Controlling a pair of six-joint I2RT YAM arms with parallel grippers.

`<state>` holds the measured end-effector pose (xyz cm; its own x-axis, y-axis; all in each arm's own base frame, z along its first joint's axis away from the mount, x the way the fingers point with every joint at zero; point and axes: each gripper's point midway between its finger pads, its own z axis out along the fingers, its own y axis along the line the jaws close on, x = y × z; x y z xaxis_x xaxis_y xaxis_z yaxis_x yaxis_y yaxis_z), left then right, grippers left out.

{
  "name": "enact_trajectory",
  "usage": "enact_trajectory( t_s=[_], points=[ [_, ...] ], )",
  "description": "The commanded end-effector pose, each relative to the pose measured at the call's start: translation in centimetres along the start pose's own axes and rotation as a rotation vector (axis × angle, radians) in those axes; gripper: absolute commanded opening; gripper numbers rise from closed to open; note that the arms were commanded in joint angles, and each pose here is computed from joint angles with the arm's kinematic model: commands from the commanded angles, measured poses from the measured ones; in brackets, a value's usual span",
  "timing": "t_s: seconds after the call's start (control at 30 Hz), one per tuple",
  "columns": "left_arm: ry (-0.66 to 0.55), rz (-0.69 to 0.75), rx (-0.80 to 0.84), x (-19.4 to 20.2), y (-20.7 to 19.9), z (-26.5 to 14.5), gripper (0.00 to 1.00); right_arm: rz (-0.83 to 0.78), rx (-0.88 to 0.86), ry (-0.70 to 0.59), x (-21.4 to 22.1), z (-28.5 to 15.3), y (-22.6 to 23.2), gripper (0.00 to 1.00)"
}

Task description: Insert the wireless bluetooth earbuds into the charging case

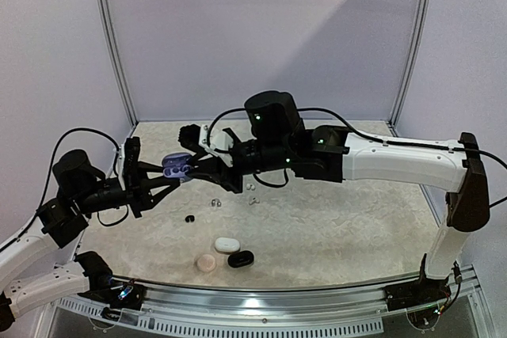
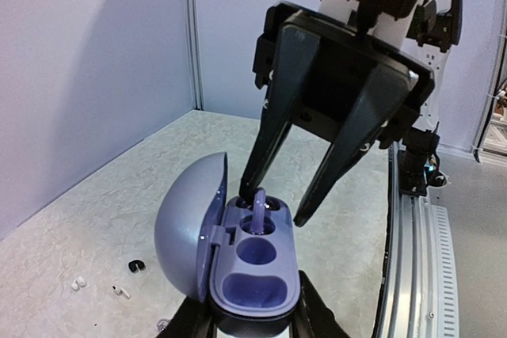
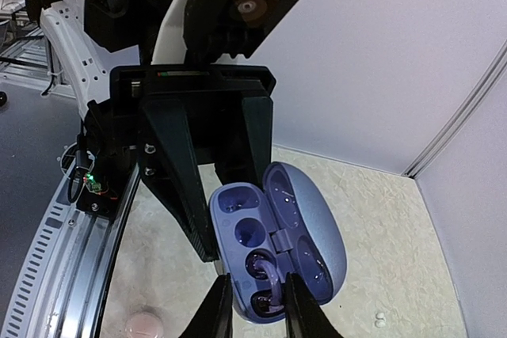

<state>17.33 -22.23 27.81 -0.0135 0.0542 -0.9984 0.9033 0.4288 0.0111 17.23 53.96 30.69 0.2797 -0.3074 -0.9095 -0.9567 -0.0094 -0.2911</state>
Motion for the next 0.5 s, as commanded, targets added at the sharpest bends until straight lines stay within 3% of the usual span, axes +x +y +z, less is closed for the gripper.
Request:
enact_trajectory(
  t_s=[0.0,0.3,0.47],
  points=[
    [-0.048,-0.025,-0.057,-0.8,1.0,-0.4,0.0,0.029,-0.009,-0.059,-2.1,-1.2,-0.5,0.25],
    [-0.035,-0.079,-0.125,0.3,2.3,-0.9,0.0,0.037,-0.003,-0.168,-6.0,-3.5,-1.6,0.3],
    [-0.034,-0.119,-0.249,0.6,4.6,-1.7,0.0,0.233,0.129,-0.146,-4.4,-4.0,-7.0,0.31]
  ],
)
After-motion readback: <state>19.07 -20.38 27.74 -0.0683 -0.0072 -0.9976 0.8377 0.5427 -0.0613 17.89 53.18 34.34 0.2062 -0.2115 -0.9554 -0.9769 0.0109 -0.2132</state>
